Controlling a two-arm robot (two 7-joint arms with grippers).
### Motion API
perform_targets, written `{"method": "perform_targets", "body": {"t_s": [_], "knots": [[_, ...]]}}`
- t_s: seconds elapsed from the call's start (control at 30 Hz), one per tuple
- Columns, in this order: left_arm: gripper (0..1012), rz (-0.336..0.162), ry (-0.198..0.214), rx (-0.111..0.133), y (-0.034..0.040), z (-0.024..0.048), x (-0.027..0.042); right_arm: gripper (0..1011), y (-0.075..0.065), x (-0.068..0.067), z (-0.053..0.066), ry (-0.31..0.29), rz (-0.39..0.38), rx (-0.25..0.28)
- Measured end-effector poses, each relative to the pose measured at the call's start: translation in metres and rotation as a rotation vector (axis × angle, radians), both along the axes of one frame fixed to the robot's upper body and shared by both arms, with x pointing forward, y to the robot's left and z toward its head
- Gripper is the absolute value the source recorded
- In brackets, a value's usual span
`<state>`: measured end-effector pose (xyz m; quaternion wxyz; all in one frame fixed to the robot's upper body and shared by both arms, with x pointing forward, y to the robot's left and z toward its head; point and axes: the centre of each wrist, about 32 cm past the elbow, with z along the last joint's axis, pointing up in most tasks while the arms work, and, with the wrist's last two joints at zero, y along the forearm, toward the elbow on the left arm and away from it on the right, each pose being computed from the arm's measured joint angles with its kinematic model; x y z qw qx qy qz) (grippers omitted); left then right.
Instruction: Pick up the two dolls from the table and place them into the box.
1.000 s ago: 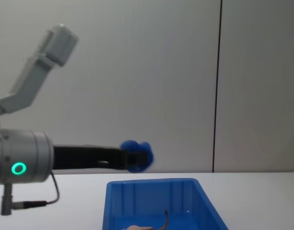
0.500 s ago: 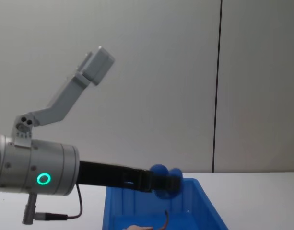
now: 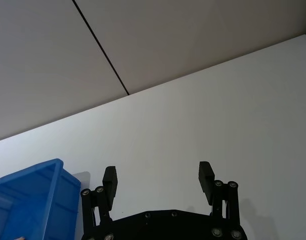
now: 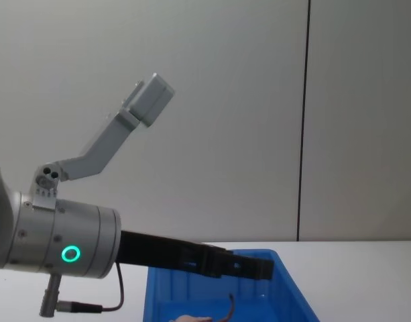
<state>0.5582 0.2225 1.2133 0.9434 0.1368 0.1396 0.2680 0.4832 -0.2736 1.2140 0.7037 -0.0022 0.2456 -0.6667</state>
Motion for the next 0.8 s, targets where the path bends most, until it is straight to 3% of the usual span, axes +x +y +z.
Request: {"method": "perform_targets", "body": {"t_s": [0.23,0.53,0.8], "knots": [[1001,0.025,-0.035,-0.017,0.0017,0.0009,-0.0025,1001,0.0,0.0,0.0,0.0,0.0,0.0],[1001,0.109,-0.132,-0.046,0.0077,0.0064,-0.0111,1001,0.0,0.0,0.0,0.0,0.0,0.0],[1001,0.205,-0.221,-0.05,0.0126,0.0126,-0.0214,1001,0.0,0.0,0.0,0.0,0.0,0.0]]}}
